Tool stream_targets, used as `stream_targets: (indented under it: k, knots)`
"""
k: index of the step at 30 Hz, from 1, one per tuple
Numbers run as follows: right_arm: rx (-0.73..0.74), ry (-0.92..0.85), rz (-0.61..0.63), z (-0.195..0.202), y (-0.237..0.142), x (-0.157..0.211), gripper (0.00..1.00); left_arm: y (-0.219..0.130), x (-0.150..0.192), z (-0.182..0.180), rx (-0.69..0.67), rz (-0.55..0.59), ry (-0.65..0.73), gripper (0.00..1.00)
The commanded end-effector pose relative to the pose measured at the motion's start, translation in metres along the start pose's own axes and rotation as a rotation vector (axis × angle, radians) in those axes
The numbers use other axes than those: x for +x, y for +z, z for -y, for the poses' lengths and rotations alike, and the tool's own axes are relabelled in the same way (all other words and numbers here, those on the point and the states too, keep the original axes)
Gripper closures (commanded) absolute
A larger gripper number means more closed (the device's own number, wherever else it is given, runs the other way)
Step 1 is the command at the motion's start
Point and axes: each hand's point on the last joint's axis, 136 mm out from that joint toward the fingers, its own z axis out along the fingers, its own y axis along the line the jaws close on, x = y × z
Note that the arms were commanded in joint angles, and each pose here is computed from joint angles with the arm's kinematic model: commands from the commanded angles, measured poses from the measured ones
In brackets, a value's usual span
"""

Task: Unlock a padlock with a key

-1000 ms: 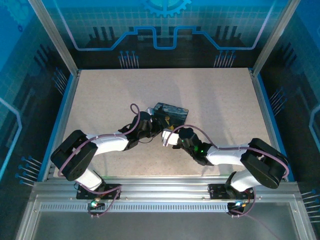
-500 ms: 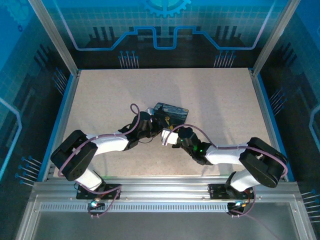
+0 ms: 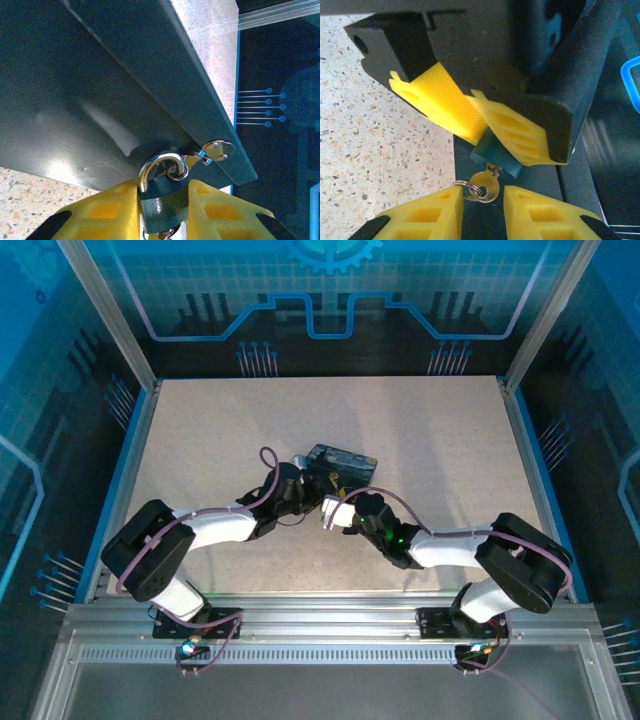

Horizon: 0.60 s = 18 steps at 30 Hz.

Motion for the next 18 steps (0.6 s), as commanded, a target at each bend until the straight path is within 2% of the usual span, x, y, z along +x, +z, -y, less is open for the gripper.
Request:
stream_targets:
  k: [1,8,11,18]
  knots:
    - [0.039,0.011,0.021,0.0127,0.0050,-0.0114,0.71,-0.0010,0.0005,0.0245,0.073,-0.010,0.020,0.75]
    - [0.031,0.011,0.026,0.0102,0.0067,-0.0139,0.75,0.0003,0.0013,0.0241,0.072,-0.014,0.020,0.75]
    - [0.027,0.011,0.028,0.0092,0.0077,-0.0152,0.81,0.0009,0.0013,0.0246,0.074,-0.015,0.020,0.75]
    - [0.021,0.026,0.031,0.0074,0.0085,-0.0153,0.84,-0.0001,0.0014,0.0252,0.077,-0.016,0.021,0.76]
